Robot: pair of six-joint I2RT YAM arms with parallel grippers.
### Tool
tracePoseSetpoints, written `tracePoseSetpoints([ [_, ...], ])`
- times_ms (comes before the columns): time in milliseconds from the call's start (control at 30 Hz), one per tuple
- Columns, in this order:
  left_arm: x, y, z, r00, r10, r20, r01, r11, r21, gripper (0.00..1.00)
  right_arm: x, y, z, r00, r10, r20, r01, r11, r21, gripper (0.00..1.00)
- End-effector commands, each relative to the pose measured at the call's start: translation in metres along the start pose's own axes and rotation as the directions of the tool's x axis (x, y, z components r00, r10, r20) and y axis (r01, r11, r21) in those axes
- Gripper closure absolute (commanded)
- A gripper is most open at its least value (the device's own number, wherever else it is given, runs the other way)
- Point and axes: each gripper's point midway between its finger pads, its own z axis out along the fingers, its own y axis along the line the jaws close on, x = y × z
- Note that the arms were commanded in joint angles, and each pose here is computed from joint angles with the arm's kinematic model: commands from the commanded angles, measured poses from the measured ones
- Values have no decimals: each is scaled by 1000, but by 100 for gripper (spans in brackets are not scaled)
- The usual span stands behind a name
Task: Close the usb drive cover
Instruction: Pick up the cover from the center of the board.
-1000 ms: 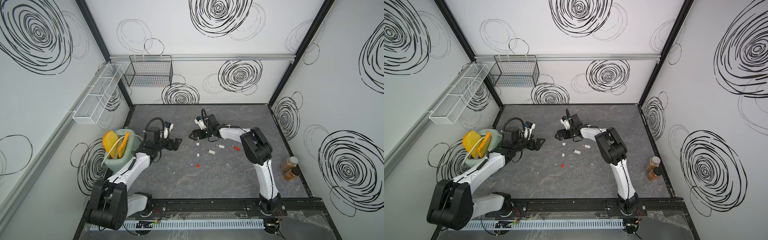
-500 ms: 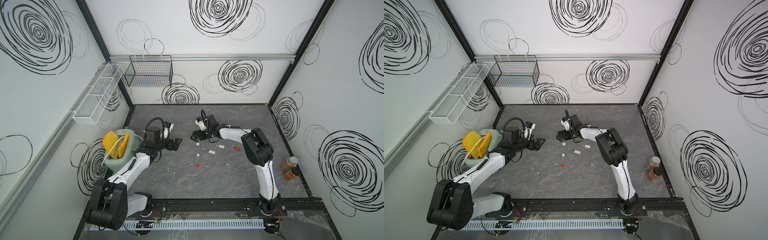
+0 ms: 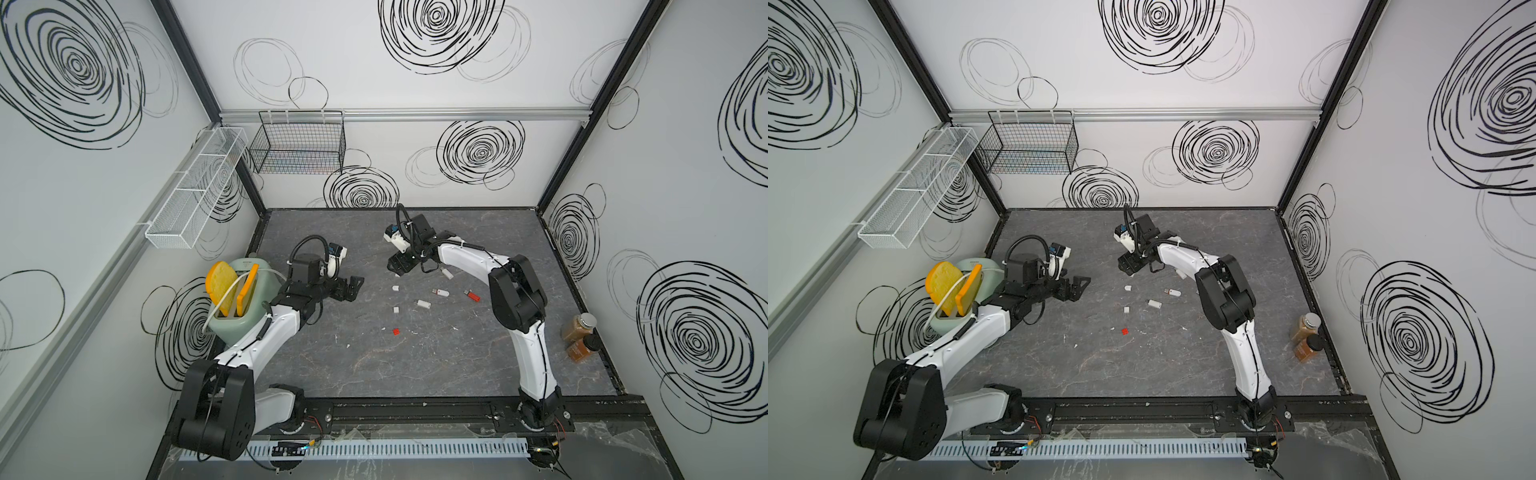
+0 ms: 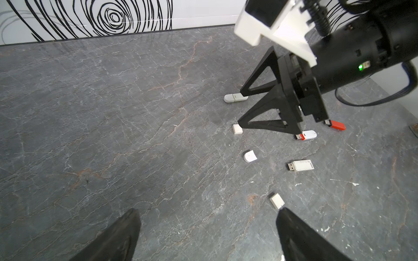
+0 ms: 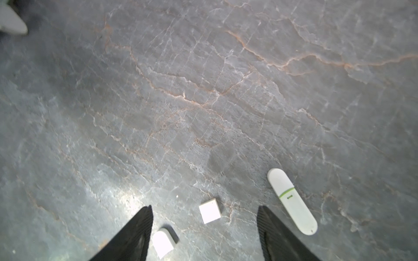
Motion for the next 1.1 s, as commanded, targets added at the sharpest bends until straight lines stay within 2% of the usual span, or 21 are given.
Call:
tracePoseSetpoints([
  [0,-11,-4,-2,998,45,45,-46,999,15,2,29,4,9,986,-126,-110,120,991,-56,30],
  [233,-10,-3,-2,998,42,42,-42,999,9,2,47,0,20,973,-165,-162,160,986,-47,35],
  [433,-11,-3,0,998,42,39,-42,999,14,2,52,-5,25,974,-150,-171,146,989,-40,45],
  [1067,-8,-3,1,999,43,33,-43,999,13,2,65,-7,42,972,-144,-188,136,989,-52,50],
])
